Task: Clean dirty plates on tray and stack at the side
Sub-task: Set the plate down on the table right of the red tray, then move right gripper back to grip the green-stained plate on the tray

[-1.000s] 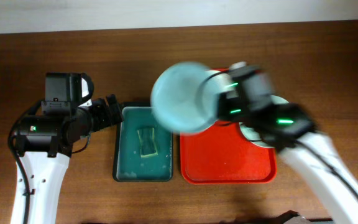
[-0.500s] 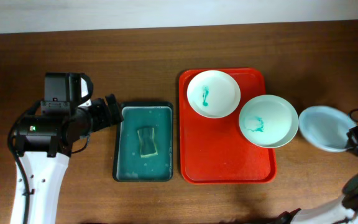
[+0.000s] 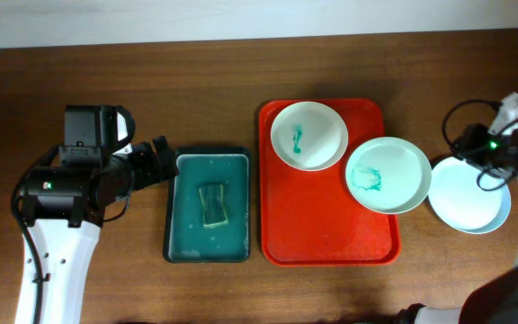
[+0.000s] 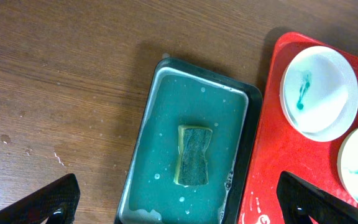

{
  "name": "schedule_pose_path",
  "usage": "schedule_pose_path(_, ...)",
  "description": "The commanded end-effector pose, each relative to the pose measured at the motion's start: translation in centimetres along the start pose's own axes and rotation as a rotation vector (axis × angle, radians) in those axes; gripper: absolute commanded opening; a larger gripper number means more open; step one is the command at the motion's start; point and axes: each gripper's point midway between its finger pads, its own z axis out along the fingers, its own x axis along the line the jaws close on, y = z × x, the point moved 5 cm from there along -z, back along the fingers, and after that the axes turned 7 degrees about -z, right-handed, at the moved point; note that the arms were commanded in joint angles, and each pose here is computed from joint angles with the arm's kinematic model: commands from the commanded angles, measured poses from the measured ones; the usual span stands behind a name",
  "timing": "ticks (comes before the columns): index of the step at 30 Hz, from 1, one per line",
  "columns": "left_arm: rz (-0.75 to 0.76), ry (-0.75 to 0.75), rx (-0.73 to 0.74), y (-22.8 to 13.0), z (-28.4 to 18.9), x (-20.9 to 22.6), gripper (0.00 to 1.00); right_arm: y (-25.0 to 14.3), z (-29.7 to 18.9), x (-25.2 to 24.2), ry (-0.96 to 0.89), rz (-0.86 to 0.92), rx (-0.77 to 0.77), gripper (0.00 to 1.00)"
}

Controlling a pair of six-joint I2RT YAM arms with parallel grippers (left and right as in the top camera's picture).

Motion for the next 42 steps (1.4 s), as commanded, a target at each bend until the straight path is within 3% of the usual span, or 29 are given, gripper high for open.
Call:
schedule_pose_path(1,0.011,-0.012,-0.024,0.3,-0.7,-0.2,0.99,-1.4,5.9,0.4,-0.013,-0.075,0.148,0.52)
schedule_pose_path(5,0.011,-0.012,-0.024,0.3,-0.7,-0.2,0.99,-3.7,10.6,0.6,0.002,-0.123,0.313,0.51)
schedule_pose_path(7,0.011,-0.012,-0.024,0.3,-0.7,-0.2,0.99,-4.8,11.1,0.2,0.001,-0.100,0.374,0.19)
schedule_pose_path(8,0.011,-0.012,-0.024,0.3,-0.7,-0.2,0.99,-5.0,10.4,0.6,0.025,-0.094,0.382,0.07)
schedule_pose_path(9,0.011,-0.012,-0.024,0.3,-0.7,-0.2,0.99,-5.1,9.8,0.9,0.040,-0.090,0.382,0.04)
schedule_pose_path(13,0.011,-0.012,-0.024,0.3,-0.7,-0.2,0.99,-5.6,4.0,4.2,0.100,-0.097,0.347,0.04)
schedule_pose_path(16,0.011,-0.012,-0.024,0.3,-0.7,-0.2,0.99,-8.1,0.7,8.3,0.133,-0.209,0.393,0.04)
schedule_pose_path(21,0.011,-0.012,-0.024,0.3,-0.7,-0.2,0.99,-17.1,6.5,12.1,0.108,-0.157,0.557,0.04)
schedule_pose_path(24,0.011,-0.012,-0.024,0.3,-0.7,-0.2,0.99,-17.5,8.3,13.3,0.145,-0.217,0.479,0.04)
schedule_pose_path(26,0.011,-0.012,-0.024,0.3,-0.7,-0.2,1.00,-16.1,7.8,13.7,0.142,-0.229,0.429,0.19)
schedule_pose_path(27,0.011,-0.016,-0.023,0.3,-0.7,-0.2,0.99,-14.8,6.9,13.8,0.126,-0.244,0.388,0.33)
schedule_pose_path(30,0.019,-0.074,-0.004,0.2,-0.7,-1.0,0.99,-10.5,1.3,15.3,0.160,-0.370,0.201,0.34)
schedule_pose_path(31,0.107,-0.131,0.040,-0.4,-0.2,-2.1,1.00,-9.5,-1.1,15.8,0.181,-0.395,0.129,0.38)
schedule_pose_path(33,0.220,-0.127,0.130,-2.1,1.6,-3.1,0.94,-8.9,-3.6,16.2,0.213,-0.403,0.046,0.72)
schedule_pose_path(34,0.256,-0.073,0.189,-3.4,3.7,-3.1,0.95,-9.1,-4.5,16.6,0.255,-0.405,0.029,0.94)
schedule_pose_path(36,0.305,0.015,0.297,-5.6,7.3,-2.9,0.99,-9.8,-5.0,16.9,0.296,-0.403,0.052,0.92)
schedule_pose_path(38,0.321,0.033,0.400,-7.0,9.9,-3.3,0.99,-10.3,-4.8,16.6,0.287,-0.398,0.089,0.79)
schedule_pose_path(39,0.315,0.069,0.465,-7.9,12.2,-3.3,0.58,-10.4,-4.8,16.6,0.286,-0.398,0.093,0.66)
schedule_pose_path(42,0.260,0.154,0.580,-10.5,16.1,-3.3,0.48,-10.5,-4.8,16.5,0.285,-0.397,0.097,0.59)
